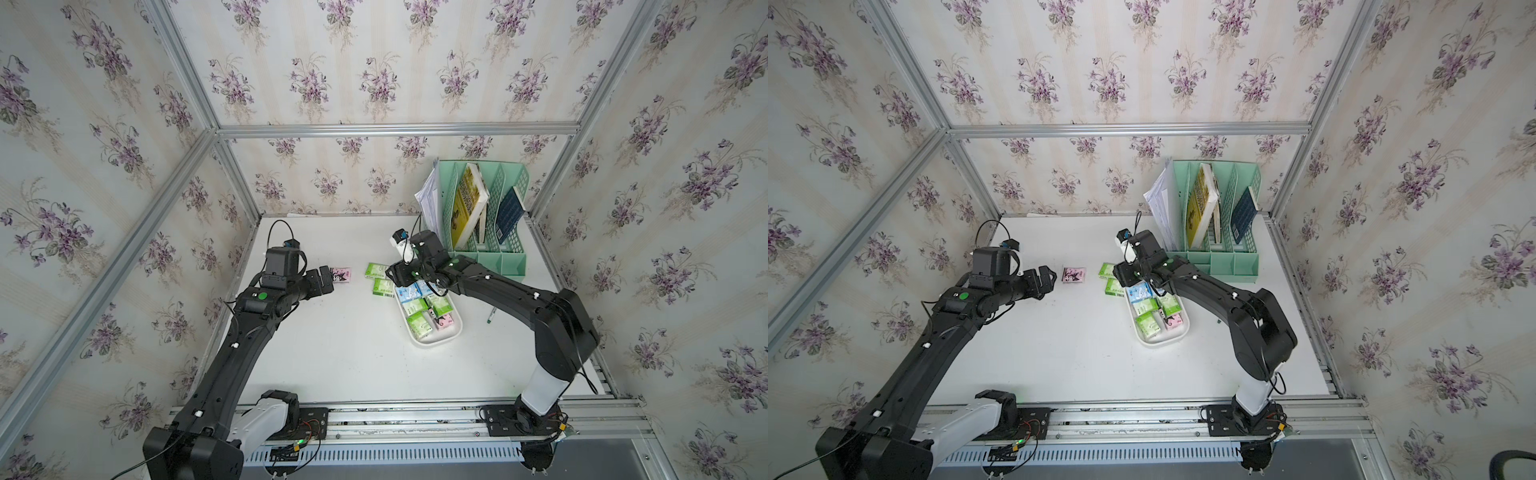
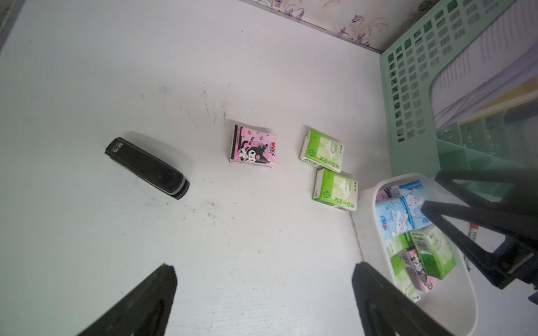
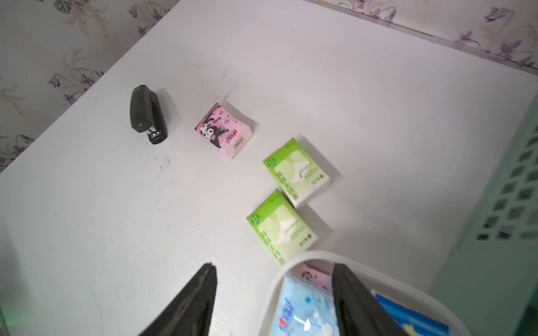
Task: Put the pocket tissues into the storage box
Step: Pick up the pocket tissues from the center of the board.
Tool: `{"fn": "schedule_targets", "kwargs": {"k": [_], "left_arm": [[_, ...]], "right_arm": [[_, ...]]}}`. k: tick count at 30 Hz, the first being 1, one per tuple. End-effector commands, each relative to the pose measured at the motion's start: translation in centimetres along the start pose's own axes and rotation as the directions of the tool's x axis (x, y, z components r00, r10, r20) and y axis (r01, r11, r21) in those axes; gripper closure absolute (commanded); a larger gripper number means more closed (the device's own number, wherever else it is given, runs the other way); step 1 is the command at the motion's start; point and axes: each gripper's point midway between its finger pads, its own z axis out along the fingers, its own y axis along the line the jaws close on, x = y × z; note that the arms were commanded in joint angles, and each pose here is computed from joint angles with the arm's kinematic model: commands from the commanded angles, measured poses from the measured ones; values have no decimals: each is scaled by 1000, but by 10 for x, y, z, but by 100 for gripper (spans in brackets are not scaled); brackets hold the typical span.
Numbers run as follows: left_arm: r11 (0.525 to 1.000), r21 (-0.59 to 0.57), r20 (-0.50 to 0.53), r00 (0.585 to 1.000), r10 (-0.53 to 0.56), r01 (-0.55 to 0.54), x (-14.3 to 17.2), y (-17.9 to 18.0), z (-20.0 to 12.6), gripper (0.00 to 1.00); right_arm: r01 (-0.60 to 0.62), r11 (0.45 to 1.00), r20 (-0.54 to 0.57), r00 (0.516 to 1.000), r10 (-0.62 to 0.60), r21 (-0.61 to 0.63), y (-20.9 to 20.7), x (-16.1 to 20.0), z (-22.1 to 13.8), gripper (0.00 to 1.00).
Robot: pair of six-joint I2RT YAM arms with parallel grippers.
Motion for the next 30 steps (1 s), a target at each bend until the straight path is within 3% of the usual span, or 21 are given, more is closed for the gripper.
{"fn": "schedule_targets", "kwargs": {"k": [1,8,14,18,30], "left_arm": [[998,5,-25,998,-60,60,6,11,-1,1],[995,-3,-20,995,-100,100,9,24,-9,1],[994,16,-34,993,-110,110,15,24,-8,1],[993,35,-37,993,-113,114,14,20,-7,1],[993,54,-37,994,-100,102,15,16,-14,1]], "right_arm": [[46,995,37,998,-43,-88,25,-19,20,31],[147,974,38,989,-143,-171,64,-40,77,21],[158,967,0,987,-161,-200,69,-34,131,15],[144,976,-51,987,-155,-165,60,-31,160,0],[169,969,-94,978,-188,-179,57,-3,201,0]]}}
